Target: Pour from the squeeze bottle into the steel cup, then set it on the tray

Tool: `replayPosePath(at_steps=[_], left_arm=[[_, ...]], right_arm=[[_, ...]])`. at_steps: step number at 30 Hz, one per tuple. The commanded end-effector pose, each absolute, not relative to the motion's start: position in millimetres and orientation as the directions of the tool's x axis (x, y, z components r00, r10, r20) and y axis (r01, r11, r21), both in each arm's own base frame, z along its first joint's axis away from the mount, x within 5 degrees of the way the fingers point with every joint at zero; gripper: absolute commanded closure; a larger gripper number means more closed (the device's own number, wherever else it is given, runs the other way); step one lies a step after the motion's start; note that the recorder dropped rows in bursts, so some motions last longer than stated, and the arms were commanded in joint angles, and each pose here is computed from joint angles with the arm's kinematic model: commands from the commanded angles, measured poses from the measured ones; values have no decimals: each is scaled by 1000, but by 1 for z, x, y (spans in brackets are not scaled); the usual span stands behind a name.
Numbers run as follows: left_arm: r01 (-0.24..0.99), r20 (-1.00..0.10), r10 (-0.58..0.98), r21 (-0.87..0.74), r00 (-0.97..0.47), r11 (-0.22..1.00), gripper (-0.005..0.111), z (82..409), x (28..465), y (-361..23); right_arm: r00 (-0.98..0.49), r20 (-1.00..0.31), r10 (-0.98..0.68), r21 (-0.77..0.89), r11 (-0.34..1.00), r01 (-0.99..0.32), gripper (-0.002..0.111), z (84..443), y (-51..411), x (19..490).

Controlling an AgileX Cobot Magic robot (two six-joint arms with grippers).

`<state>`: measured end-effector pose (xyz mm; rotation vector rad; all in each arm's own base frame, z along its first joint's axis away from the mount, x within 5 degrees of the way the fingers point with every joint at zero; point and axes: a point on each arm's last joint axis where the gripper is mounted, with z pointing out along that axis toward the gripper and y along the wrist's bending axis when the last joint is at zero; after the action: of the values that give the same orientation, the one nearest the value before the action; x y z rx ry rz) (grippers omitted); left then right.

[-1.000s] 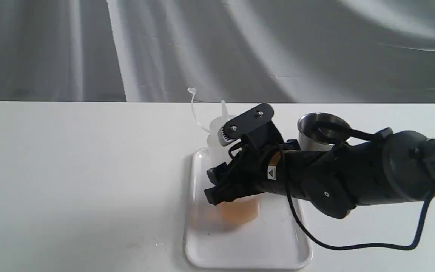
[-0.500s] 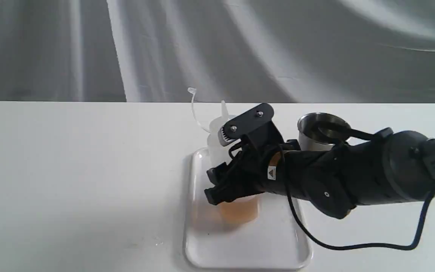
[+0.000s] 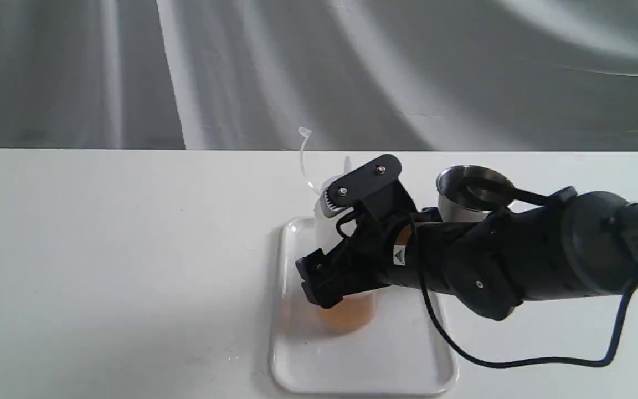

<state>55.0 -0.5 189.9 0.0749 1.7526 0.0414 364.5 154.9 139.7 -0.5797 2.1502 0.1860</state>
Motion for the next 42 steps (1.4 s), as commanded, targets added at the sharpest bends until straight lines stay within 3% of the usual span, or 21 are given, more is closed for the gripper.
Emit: replayPosePath(at_steps=[1,9,21,28,31,37,42], left_arm=[[25,-982,71,68,-176,997,107,189,55,0],[25,-982,69,65,-176,998,107,189,55,0],[25,-982,71,67,-176,997,107,189,55,0],[25,-982,71,67,-176,997,107,189,55,0],[25,-982,69,66,-176,998,107,189,55,0],[25,-982,69,66,-176,998,107,189,55,0],[26,-982,72,69,-176,997,107,189,55,0]], right_arm=[[-496,-803,-330,-75,882,-465,17,151,154,362],[-434,-851,-295,-79,890,-450,17,202,145,342],[-229,-951,-209,-94,898,-430,17,286,105,247],[-134,-976,-172,-101,902,-419,21,307,85,199],[-104,-979,-175,-116,901,-418,34,309,79,184],[-48,-988,-147,-115,905,-409,78,316,69,161],[-143,-990,6,60,923,-381,106,317,65,153]])
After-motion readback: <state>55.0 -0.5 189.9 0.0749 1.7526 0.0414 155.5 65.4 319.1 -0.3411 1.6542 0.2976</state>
